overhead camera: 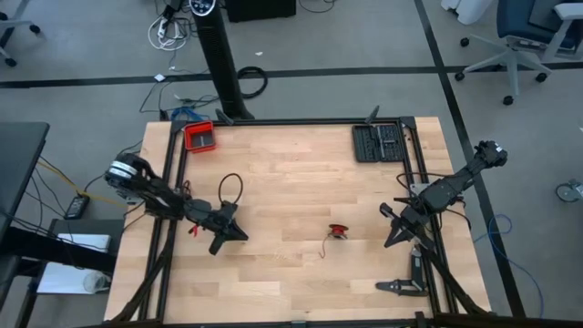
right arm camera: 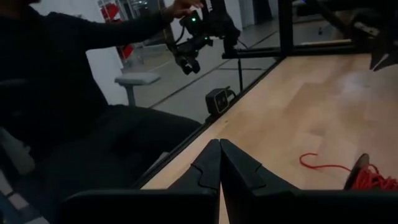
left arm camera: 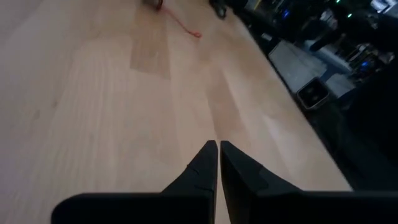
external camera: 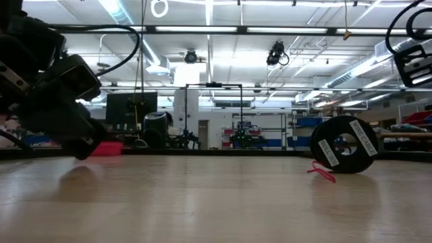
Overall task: Coil cords
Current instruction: Return to Home Position
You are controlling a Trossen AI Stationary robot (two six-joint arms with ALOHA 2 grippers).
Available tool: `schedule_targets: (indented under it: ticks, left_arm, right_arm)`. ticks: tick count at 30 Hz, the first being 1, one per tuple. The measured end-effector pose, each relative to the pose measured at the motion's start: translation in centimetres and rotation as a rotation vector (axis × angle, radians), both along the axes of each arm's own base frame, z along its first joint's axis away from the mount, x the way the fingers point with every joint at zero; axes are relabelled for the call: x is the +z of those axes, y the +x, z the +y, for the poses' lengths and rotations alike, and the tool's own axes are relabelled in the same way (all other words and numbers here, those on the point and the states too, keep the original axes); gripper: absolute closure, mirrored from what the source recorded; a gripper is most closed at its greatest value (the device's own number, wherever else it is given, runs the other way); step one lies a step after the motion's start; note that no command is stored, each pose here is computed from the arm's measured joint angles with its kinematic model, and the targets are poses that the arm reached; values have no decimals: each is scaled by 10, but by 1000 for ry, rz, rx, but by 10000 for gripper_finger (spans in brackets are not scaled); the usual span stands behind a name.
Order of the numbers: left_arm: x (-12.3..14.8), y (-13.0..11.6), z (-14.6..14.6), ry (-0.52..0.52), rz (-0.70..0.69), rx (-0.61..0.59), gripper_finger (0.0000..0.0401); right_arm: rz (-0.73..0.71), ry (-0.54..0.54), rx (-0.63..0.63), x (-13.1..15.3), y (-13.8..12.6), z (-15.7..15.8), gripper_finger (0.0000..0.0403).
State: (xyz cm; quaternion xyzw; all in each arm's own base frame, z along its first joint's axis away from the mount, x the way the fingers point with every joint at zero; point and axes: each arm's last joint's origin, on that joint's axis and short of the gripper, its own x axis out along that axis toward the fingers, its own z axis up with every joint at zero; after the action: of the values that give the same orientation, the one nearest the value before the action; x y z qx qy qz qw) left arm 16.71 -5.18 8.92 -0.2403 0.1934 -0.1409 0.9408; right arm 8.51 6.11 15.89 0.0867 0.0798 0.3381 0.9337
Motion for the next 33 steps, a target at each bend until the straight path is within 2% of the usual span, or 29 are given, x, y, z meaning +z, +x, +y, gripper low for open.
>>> schedule_targets:
  ticks: [6, 15, 18, 23, 28, 33]
  left_arm:
    - [8, -4, 2, 10, 29, 9, 379]
    - [-3, -22, 7, 102, 290, -1, 379]
    - [-3, -27, 8, 140, 323, -18, 379]
    - [9, -27, 9, 244, 183, -72, 379]
    - [20, -27, 9, 247, 85, -74, 379]
    - [25, -30, 10, 245, 66, -74, 379]
  right_arm:
    - [2, -4, -17, 0, 0, 0, 395]
    - [-6, 1, -19, 0, 0, -1, 396]
    - [-28, 16, -19, 2, -1, -2, 394]
    - [-84, 55, -19, 8, -5, -4, 396]
    - [-99, 64, -18, 9, -6, -5, 398]
    - [-99, 64, -20, 9, -6, -5, 394]
